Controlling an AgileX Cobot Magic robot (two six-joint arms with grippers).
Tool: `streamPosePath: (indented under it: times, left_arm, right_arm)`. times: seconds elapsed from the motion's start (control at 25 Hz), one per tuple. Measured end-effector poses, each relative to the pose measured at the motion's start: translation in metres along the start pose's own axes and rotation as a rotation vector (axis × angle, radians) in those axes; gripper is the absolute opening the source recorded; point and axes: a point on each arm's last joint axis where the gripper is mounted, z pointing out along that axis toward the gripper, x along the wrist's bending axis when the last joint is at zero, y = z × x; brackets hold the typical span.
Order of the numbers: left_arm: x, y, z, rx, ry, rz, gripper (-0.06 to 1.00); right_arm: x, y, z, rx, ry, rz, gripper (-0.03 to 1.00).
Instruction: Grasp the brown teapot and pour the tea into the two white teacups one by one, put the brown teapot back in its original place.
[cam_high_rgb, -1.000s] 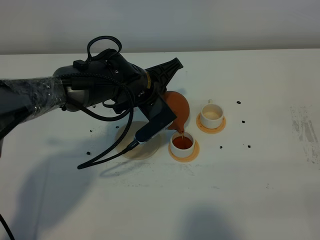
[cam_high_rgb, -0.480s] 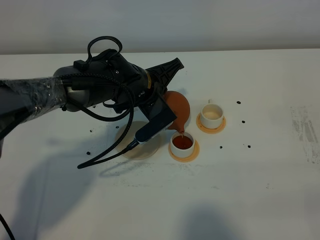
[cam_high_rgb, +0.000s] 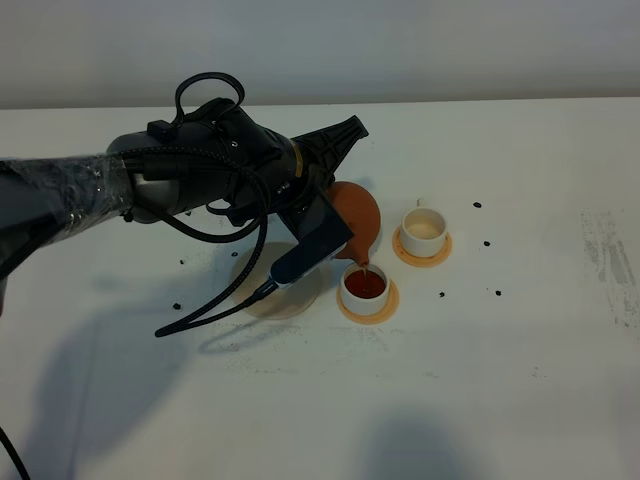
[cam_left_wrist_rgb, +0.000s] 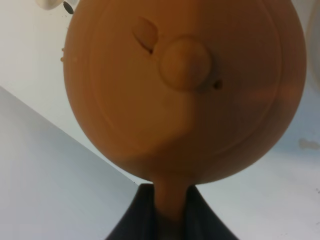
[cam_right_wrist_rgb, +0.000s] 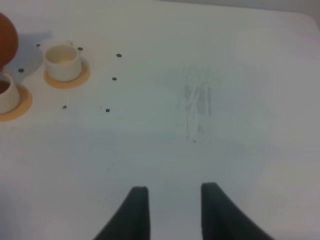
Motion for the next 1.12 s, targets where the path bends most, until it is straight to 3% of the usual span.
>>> streamPosePath:
  times: [0.28,0.6,0.92,1.12]
  left_arm:
    - [-0.001,0.0,-0.002,-0.005,-0.014,-0.032,0.09]
    - [0.0,-0.005,-0.016,0.0,-0.06,-0.205,0.09]
    - [-0.011,-0.009,-0.019,-0.019,-0.158,-0.365,0.09]
    - [-0.005,-0.014,-0.041,-0.034,-0.168,-0.493,0.09]
  right_arm:
    - [0.0,0.0,0.0,0.0,0.0,0.0,0.26]
    - [0.0,0.0,0.0,0.0,0.0,0.0,0.26]
    - [0.0,0.0,0.0,0.0,0.0,0.0,0.26]
    - [0.0,0.0,0.0,0.0,0.0,0.0,0.26]
